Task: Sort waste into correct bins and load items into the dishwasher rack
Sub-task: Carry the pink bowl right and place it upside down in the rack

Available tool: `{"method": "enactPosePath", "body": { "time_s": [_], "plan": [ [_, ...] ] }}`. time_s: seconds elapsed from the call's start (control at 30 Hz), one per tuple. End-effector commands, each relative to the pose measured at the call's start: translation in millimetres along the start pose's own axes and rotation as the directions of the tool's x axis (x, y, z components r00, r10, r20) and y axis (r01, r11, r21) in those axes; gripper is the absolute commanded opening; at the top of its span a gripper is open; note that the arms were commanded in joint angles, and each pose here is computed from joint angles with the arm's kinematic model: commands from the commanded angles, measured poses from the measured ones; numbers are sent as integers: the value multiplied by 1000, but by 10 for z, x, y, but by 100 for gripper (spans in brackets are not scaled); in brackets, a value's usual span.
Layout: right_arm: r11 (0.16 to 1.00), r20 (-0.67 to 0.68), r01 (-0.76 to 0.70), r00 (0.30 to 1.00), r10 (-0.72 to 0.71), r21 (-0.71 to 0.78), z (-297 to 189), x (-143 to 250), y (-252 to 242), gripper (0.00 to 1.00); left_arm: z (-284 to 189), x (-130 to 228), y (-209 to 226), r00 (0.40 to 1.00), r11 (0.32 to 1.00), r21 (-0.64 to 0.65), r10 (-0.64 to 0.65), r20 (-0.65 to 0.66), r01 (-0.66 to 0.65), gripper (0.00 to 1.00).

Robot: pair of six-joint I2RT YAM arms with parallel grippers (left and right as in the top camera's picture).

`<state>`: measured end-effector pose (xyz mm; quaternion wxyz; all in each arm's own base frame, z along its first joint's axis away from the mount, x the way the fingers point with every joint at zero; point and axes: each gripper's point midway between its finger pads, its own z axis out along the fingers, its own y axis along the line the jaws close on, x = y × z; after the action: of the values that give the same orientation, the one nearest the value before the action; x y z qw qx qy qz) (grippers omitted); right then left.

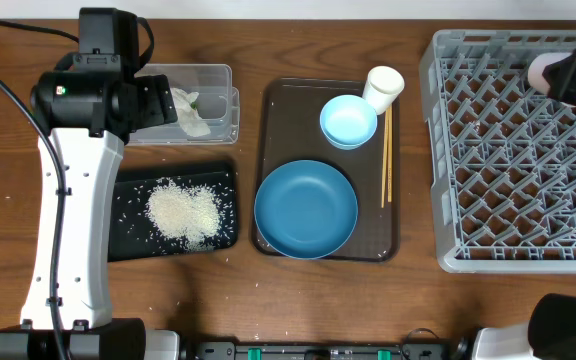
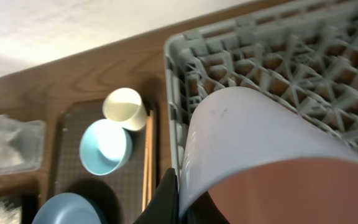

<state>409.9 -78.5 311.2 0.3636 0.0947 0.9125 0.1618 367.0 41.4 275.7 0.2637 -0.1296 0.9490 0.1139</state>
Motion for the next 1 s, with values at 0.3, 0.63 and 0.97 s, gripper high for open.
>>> {"method": "enactPosePath", "body": {
  "time_s": [0.3,0.63,0.97],
  "plan": [
    [911,65,-36,996,68,-412,570,103,-387,1,-21,1,39,1000,1000,-10,5,4,-5,96],
    [769,78,-75,984,161,-635,1027,183,-846,1,-21,1,39,1000,1000,-10,5,4,-5,96],
    [742,-10,-197,969,248,-641,1518,472,-1204,1,-21,1,39,1000,1000,-10,5,4,-5,96]
  ]
}}
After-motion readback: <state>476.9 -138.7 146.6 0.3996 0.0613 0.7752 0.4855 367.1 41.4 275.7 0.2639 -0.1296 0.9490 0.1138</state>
